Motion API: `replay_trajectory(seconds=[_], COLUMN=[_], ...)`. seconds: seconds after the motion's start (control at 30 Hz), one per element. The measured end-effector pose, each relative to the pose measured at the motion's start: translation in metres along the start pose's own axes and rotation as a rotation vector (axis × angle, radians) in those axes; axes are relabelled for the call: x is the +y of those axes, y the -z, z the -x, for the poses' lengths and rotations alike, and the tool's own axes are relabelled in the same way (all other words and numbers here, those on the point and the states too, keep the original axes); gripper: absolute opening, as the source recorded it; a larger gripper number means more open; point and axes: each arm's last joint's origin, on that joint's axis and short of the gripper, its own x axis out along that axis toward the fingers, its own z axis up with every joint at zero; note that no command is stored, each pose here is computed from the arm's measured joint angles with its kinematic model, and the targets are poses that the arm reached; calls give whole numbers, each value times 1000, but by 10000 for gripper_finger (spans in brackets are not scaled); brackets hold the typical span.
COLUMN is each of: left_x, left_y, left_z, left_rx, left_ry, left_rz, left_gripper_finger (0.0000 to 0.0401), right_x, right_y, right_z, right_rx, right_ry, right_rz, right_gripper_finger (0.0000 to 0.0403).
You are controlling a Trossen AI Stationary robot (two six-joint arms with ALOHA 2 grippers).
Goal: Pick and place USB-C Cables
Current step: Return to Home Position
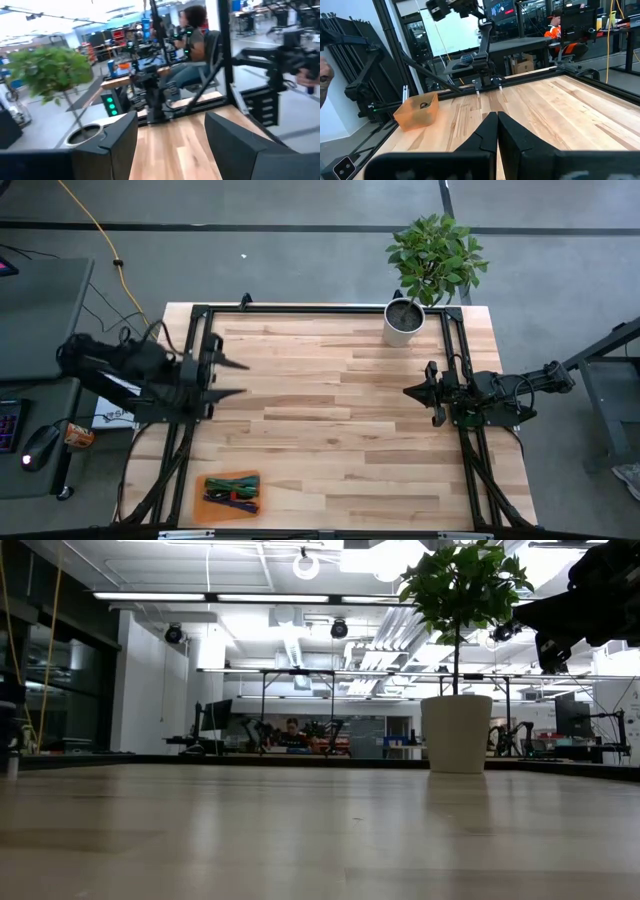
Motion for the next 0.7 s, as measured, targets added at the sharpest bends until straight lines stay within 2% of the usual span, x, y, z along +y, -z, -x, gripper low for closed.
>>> replay_trajectory(seconds=[0.13,0.27,0.43,0.57,0.7], left_x=[21,32,40,40,39], left_y=[5,8,10,11,13], left_z=[1,2,2,2,2], left_rx=[-8,-6,5,4,30], left_ry=[-23,1,-40,-22,-12], left_rz=[50,95,107,116,120], left_gripper_finger=[211,211,211,210,185], right_x=[0,0,0,0,0], right_y=[0,0,0,0,0], right_z=[0,0,0,0,0], right_rx=[0,0,0,1,0], right_ry=[0,0,0,-1,-1], right_rz=[1,1,1,1,1], right_gripper_finger=[0,0,0,0,0])
